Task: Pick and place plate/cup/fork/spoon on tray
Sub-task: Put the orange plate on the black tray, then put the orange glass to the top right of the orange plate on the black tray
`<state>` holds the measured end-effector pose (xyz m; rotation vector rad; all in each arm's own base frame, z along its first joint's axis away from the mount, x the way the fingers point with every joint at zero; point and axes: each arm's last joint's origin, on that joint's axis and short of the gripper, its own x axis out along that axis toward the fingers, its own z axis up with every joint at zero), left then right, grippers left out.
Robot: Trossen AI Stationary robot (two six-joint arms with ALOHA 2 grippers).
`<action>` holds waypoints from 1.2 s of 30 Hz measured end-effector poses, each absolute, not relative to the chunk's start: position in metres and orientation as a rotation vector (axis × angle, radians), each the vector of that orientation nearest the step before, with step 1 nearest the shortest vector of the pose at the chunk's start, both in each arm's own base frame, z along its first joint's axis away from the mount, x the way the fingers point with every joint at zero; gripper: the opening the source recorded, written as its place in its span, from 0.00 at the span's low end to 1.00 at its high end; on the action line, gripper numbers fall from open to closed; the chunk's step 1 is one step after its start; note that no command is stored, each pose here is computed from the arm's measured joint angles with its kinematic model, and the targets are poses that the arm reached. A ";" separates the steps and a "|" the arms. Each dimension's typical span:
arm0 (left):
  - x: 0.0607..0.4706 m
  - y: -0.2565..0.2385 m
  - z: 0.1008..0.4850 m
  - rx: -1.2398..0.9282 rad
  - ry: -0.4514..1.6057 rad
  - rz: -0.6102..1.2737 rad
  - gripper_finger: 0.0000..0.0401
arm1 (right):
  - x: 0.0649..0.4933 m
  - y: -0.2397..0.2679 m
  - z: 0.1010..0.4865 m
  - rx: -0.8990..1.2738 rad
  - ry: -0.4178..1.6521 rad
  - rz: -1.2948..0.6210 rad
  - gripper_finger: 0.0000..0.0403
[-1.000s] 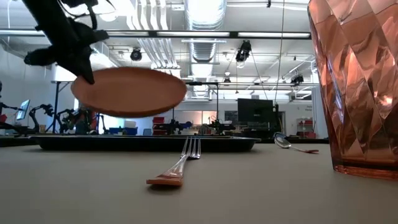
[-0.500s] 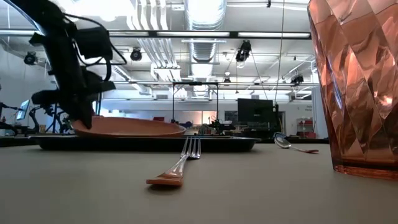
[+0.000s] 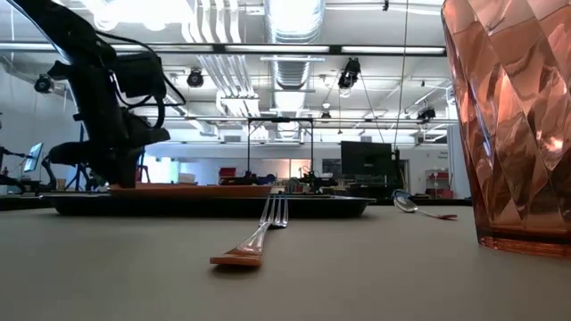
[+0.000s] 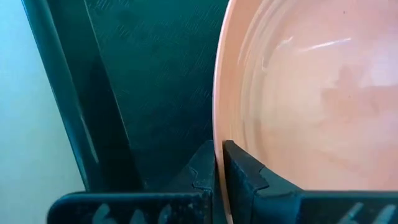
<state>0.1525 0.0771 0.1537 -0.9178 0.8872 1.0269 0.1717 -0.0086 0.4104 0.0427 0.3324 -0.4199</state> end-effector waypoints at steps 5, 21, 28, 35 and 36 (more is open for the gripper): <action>0.149 0.076 0.152 -0.922 0.933 1.042 0.00 | 0.171 -0.009 0.410 0.042 0.335 -0.418 0.40; 0.147 0.075 0.156 -0.905 0.948 1.033 0.19 | 0.171 -0.009 0.410 0.027 0.343 -0.417 0.40; 0.153 0.078 0.176 -0.892 0.851 0.989 0.36 | 0.171 -0.009 0.411 0.028 0.337 -0.416 0.40; 0.148 0.076 0.188 -0.846 0.788 0.949 0.43 | 0.170 -0.009 0.412 0.029 0.334 -0.416 0.40; 0.147 0.075 0.190 -0.846 0.774 0.945 0.43 | 0.170 -0.009 0.412 0.029 0.334 -0.416 0.40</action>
